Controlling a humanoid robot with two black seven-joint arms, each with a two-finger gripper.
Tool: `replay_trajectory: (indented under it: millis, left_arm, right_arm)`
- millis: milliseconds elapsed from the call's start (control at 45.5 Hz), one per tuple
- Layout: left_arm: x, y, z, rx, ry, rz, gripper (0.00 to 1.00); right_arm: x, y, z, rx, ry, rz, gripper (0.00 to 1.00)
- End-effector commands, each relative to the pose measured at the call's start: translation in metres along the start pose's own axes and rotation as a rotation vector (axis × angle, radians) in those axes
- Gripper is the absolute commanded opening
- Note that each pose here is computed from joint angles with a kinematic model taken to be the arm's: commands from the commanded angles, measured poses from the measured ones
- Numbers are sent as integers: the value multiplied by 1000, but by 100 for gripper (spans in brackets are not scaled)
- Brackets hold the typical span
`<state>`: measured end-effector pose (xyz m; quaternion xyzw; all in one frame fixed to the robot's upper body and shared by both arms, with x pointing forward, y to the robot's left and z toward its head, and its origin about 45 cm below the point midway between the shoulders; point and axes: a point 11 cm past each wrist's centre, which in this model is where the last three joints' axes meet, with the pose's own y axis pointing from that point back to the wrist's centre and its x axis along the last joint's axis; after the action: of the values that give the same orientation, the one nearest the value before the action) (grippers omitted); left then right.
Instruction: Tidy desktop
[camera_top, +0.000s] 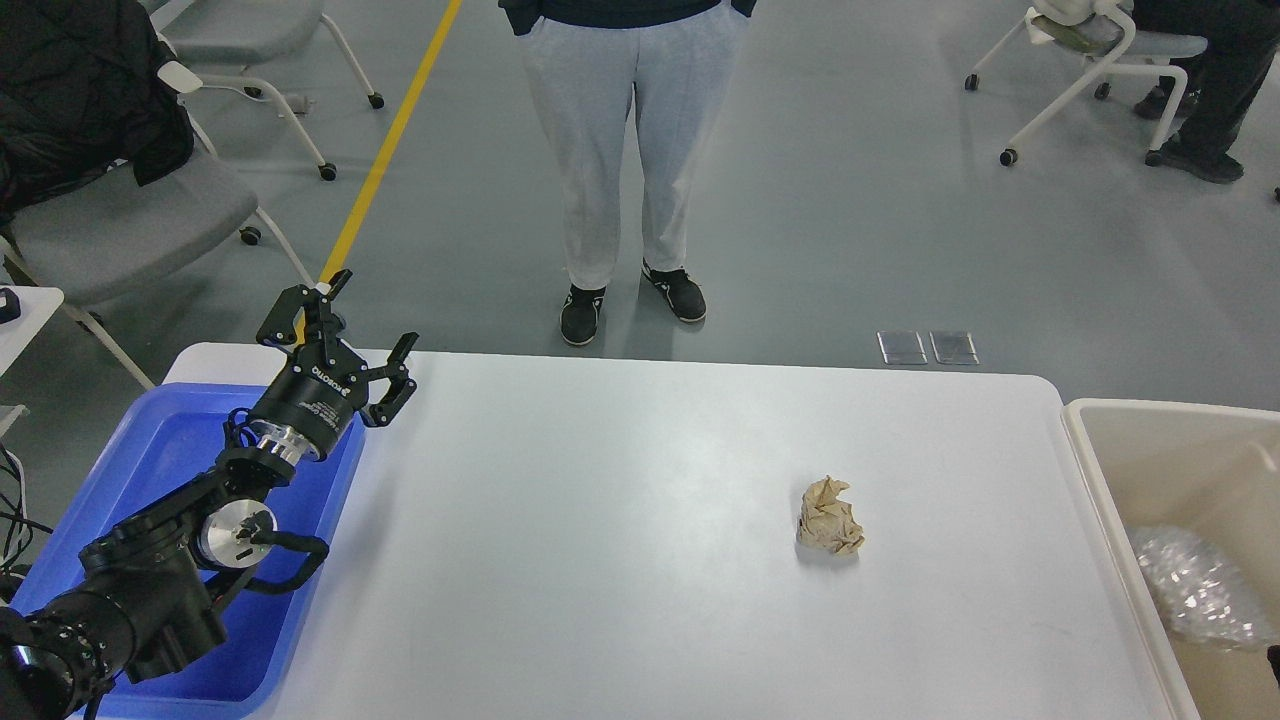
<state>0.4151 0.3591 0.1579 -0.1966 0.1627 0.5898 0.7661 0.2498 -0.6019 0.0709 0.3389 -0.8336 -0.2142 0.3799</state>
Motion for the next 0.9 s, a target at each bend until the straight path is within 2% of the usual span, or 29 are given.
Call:
replay_trajectory:
  millis: [0,220,329,637,878]
  left_arm:
    - [0,0,0,0,0,0,100]
    - [0,0,0,0,0,0,100]
    - [0,0,0,0,0,0,100]
    - [0,0,0,0,0,0,100]
    - [0,0,0,-1,0,0,100]
  right_arm:
    - [5,0,4,-1,16,7,100]
    - [8,0,-17,32,5,6,99]
    - [6,3,-48,82,-42,9,99]
    - [-10,31,-171,249,-485,-134,99]
    - [-57,80,-259,369,-674,-415,99]
